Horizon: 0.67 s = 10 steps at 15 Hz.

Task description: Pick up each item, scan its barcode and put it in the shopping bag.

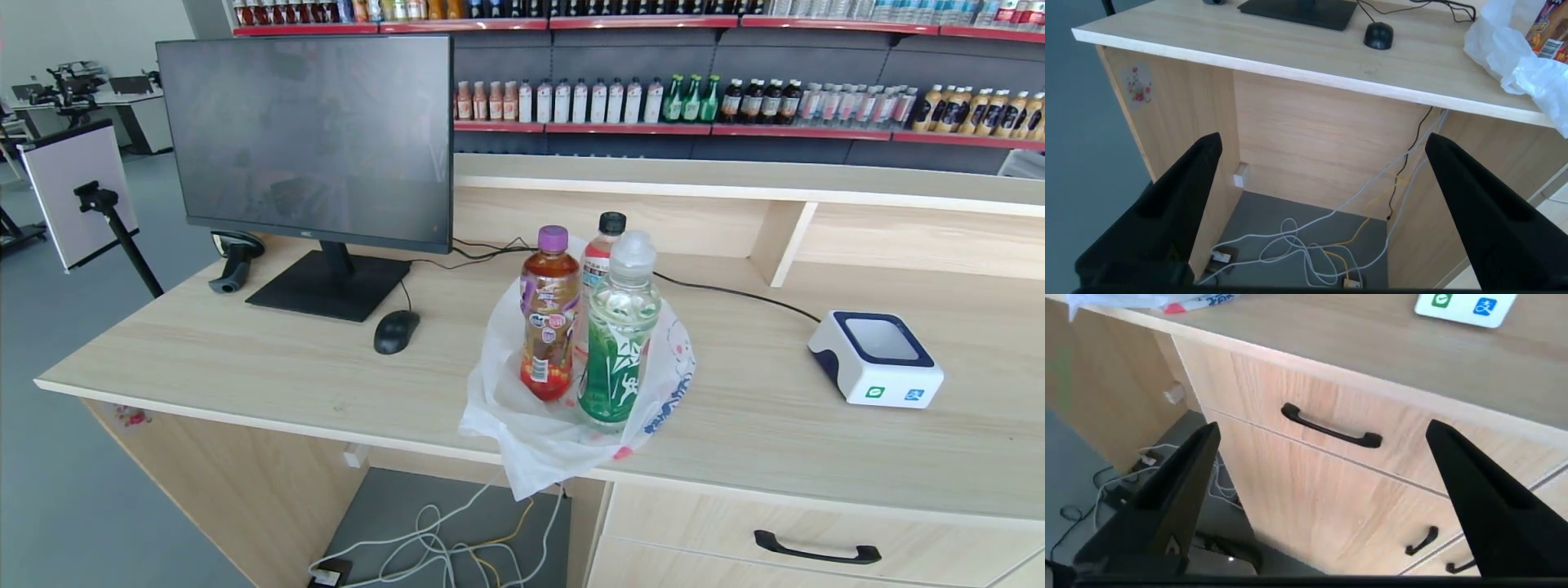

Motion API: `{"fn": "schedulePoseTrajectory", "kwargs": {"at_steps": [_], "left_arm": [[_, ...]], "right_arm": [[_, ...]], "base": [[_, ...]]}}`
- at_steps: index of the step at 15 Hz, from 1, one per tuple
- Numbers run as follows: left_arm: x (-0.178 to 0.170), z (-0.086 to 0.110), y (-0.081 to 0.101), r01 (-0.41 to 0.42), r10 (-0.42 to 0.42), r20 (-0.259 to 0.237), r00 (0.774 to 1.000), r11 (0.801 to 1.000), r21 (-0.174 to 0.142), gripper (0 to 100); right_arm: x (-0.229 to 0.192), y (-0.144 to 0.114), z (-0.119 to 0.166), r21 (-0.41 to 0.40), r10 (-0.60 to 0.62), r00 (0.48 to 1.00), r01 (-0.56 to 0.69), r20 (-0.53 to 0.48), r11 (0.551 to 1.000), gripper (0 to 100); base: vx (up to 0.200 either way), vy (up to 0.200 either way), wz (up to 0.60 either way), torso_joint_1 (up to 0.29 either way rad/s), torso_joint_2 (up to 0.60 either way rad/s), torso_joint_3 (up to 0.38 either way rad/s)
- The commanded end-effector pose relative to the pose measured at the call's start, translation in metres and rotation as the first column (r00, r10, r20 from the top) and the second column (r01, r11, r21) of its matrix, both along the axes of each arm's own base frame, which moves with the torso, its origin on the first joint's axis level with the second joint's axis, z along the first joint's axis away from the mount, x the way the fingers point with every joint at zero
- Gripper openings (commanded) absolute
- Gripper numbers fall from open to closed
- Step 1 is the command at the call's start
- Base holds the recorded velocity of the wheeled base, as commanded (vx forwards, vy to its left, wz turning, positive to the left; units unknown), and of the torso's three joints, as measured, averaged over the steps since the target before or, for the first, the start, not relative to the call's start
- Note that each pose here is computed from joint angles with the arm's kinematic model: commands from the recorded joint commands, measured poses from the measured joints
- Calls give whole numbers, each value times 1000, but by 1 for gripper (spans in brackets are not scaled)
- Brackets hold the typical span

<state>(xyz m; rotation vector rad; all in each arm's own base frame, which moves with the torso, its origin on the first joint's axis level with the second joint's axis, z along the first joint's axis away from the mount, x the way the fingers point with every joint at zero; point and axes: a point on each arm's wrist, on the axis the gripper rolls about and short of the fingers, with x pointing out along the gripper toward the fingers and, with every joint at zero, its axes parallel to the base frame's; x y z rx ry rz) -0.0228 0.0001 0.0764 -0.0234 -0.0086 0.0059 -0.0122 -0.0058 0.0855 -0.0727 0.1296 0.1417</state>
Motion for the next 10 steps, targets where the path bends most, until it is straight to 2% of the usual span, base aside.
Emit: {"fn": "schedulePoseTrajectory", "kwargs": {"at_steps": [1,2,4,7,10], "left_arm": [[0,0,0,0,0,-1,1000,1000,-1,100],[0,0,0,0,0,-1,1000,1000,-1,100],[0,0,0,0,0,-1,1000,1000,0,100],[0,0,0,0,0,-1,1000,1000,0,100],[0,0,0,0,0,-1,1000,1000,2,100]], "right_arm": [[-5,2,-2,15,-173,983,173,58,985,100],[-5,2,-2,24,-171,984,170,57,985,100],[-5,2,-2,-26,-151,987,153,62,988,100],[-5,2,-2,15,-179,982,179,59,984,100],[-5,2,-2,-10,-174,983,175,64,984,100]], "base": [[0,0,0,0,0,0],[0,0,0,0,0,0],[0,0,0,0,0,0],[0,0,0,0,0,0],[0,0,0,0,0,0]]}}
